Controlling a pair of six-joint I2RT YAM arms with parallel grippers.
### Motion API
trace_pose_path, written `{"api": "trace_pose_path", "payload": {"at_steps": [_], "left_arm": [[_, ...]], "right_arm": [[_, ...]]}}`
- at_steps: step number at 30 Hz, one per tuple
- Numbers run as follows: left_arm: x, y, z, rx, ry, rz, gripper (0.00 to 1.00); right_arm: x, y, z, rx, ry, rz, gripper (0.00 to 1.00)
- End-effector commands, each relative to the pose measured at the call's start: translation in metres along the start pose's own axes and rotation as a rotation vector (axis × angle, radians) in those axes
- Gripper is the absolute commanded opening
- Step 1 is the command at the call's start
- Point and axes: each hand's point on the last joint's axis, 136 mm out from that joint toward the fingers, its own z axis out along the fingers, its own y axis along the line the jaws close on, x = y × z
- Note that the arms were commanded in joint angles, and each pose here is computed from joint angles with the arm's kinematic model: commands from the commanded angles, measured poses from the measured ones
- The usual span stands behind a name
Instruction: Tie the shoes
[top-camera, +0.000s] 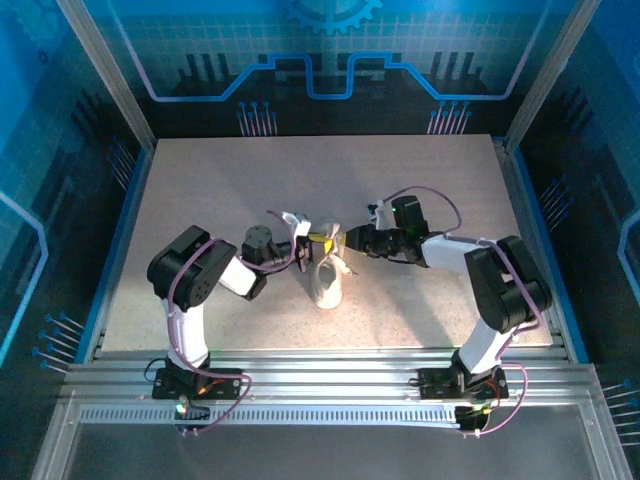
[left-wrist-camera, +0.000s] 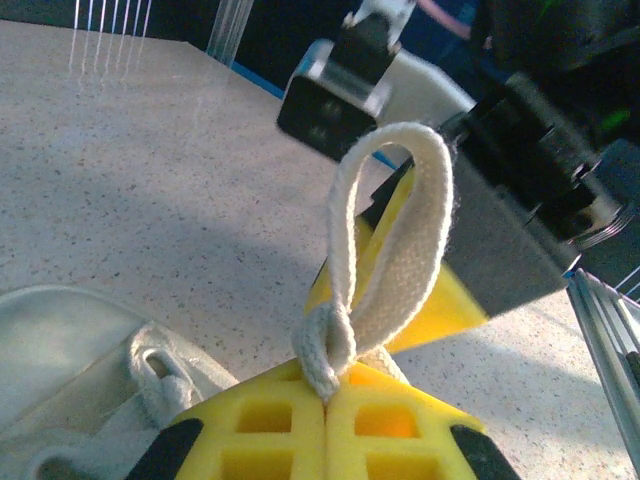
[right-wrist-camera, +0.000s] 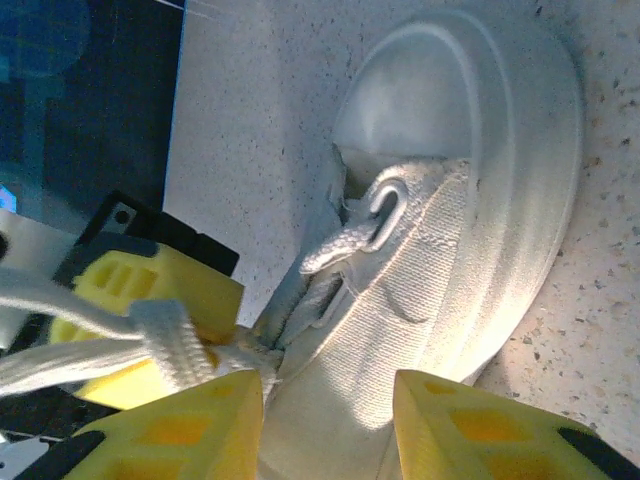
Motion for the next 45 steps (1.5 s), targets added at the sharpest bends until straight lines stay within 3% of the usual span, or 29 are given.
{"api": "trace_pose_path", "payload": {"at_steps": [1, 13, 24, 29, 35, 45], "left_arm": [[-0.012, -0.007, 0.003, 0.059, -0.03, 0.086, 0.0], [-0.002, -0.009, 0.008, 0.116, 0.001, 0.118, 0.0], [-0.003, -0.008, 0.011, 0.123, 0.001, 0.1, 0.0], [-0.003, -0.007, 0.011, 0.115, -0.001, 0.101, 0.0], [-0.005, -0.008, 0.01, 0.116, -0.005, 0.103, 0.0], [-0.008, -0.012, 0.007, 0.127, -0.009, 0.114, 0.0]], "right_arm": [[0.002, 0.012, 0.007, -0.084, 0.029, -0.016, 0.39], [0.005, 0.027, 0.014, -0.227, 0.046, -0.091, 0.4], [0.014, 0.03, 0.024, -0.312, 0.065, -0.049, 0.37], [0.019, 0.034, 0.025, -0.328, 0.071, -0.033, 0.28], [0.021, 0.03, 0.018, -0.29, 0.042, -0.039, 0.0], [0.005, 0.021, -0.016, -0.112, -0.049, -0.149, 0.0]]}}
